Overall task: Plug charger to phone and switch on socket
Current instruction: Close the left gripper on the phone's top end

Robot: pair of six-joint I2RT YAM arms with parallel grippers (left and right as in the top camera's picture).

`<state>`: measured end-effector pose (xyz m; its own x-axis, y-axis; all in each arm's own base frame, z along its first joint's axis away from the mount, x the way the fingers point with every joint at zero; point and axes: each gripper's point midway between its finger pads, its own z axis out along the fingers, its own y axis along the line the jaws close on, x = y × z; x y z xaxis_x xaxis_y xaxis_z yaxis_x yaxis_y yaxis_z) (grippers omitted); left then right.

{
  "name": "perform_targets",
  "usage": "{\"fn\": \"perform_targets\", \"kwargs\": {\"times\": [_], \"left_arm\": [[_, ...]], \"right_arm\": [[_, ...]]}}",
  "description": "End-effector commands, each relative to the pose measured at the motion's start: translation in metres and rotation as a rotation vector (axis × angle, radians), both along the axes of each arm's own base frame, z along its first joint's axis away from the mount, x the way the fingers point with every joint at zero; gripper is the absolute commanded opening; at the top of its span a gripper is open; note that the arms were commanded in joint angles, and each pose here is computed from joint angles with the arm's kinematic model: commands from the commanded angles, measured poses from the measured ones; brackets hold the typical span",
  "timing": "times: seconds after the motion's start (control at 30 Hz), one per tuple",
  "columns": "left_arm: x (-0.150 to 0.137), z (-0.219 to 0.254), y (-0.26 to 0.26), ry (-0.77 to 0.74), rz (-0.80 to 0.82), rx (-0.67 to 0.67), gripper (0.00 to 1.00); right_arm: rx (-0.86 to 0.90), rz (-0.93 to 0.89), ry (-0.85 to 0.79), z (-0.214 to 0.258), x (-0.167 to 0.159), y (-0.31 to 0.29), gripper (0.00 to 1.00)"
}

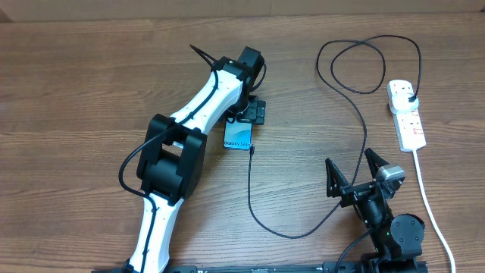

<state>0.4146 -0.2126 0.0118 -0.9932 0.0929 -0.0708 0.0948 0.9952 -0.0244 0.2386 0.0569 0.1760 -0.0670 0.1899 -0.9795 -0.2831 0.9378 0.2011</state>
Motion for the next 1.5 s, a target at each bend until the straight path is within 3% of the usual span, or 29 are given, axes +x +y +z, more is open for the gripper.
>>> {"fn": "perform_targets", "kwargs": {"times": [0.0,0.97,1.1,1.37,1.47], "left_arm": [[-0.001,-0.010,0.003,0.014,-0.017,0.004,1.00],[-0.016,-0.032,-0.004,0.053,0.009,0.000,1.00],[-0.016,-0.032,-0.003,0.053,0.011,0.000,0.93],[-0.017,-0.032,-0.005,0.056,0.011,-0.007,0.93],[-0.017,-0.032,-0.005,0.056,0.011,-0.006,0.88]], "right_arm": [[0.002,-0.003,0.001,-0.003,0.000,0.000,1.00],[0.002,-0.003,0.001,-0.003,0.000,0.000,1.00],[0.002,-0.003,0.001,-0.003,0.000,0.000,1.00],[0.002,-0.003,0.001,-0.003,0.000,0.000,1.00],[0.002,-0.003,0.001,-0.003,0.000,0.000,1.00]]}}
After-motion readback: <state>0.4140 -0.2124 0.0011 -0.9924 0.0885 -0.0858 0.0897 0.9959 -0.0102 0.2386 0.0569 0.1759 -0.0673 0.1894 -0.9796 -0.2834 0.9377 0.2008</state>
